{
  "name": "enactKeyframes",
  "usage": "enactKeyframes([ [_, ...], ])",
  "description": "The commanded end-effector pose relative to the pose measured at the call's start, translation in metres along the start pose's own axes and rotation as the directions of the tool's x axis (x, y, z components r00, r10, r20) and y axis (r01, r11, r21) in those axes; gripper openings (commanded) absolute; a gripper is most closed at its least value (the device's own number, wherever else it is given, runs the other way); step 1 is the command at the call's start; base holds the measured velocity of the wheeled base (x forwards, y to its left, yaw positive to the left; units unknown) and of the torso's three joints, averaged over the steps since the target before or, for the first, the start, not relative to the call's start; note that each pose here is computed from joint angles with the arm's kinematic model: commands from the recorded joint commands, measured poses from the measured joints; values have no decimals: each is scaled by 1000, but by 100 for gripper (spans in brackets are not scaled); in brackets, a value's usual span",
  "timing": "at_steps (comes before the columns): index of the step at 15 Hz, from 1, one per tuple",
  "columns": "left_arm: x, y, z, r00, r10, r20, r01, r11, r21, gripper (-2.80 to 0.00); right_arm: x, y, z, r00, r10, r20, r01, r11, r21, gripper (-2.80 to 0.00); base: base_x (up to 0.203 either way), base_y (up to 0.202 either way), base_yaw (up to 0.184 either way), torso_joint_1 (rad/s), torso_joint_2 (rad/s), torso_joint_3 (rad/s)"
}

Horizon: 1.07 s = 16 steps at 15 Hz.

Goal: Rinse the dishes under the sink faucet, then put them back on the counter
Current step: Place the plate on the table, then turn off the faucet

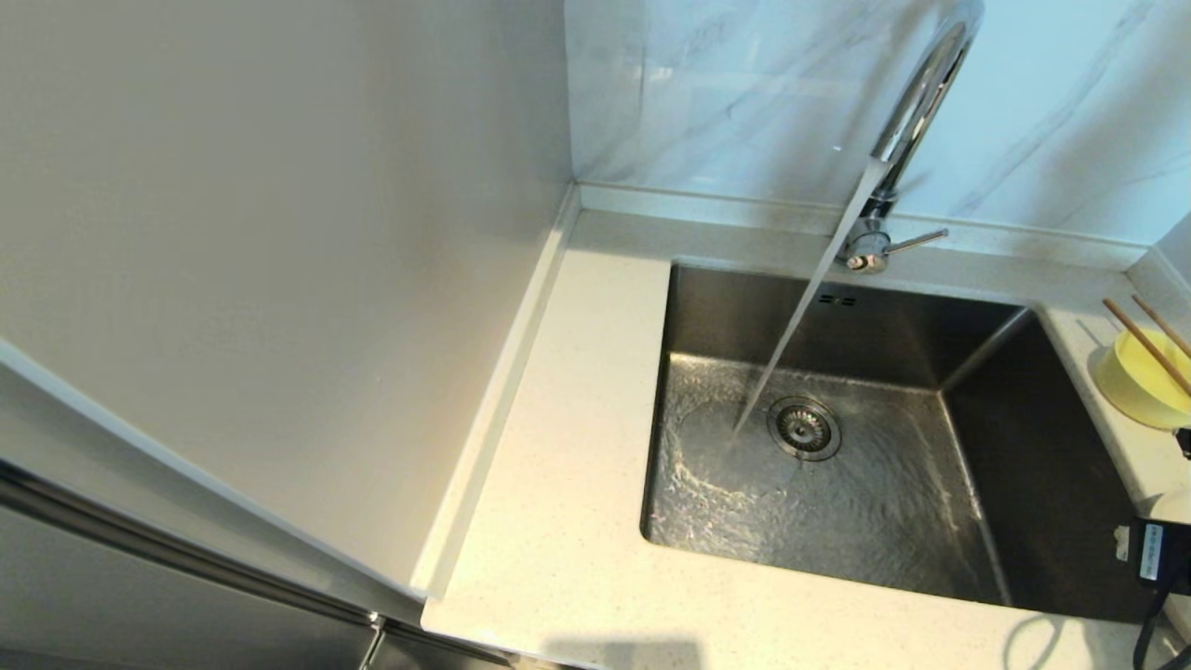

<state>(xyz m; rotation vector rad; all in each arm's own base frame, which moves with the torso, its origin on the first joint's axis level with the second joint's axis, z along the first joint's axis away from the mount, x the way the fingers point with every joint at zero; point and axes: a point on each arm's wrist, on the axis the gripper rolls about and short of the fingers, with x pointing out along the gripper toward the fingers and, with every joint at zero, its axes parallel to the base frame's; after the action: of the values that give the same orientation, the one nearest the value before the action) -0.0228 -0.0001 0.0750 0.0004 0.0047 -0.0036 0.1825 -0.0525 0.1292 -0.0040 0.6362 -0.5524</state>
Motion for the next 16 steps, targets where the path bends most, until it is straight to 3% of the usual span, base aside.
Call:
enactKeyframes([
  [1,0,0,0,1000,0,0,0,1000,0,-280,-1,-1,1,1000,-5,10,5,1000,4,0,0,0,0,0,0,0],
  [4,0,0,0,1000,-1,0,1,1000,0,-280,-8,-1,14,988,1,157,-7,999,41,0,0,0,0,0,0,0],
  [6,0,0,0,1000,1,0,-1,1000,0,-280,-21,6,22,958,49,282,-64,997,45,0,0,0,0,0,0,0],
  [10,0,0,0,1000,1,0,-1,1000,0,-280,-46,16,54,892,95,442,-128,991,45,0,0,0,0,0,0,0],
  [12,0,0,0,1000,-1,0,1,1000,0,-280,-56,21,70,866,108,488,-144,989,37,0,0,0,0,0,0,0],
  [16,0,0,0,1000,1,0,-1,1000,0,-280,-62,22,87,867,106,487,-140,990,34,0,0,0,0,0,0,0],
])
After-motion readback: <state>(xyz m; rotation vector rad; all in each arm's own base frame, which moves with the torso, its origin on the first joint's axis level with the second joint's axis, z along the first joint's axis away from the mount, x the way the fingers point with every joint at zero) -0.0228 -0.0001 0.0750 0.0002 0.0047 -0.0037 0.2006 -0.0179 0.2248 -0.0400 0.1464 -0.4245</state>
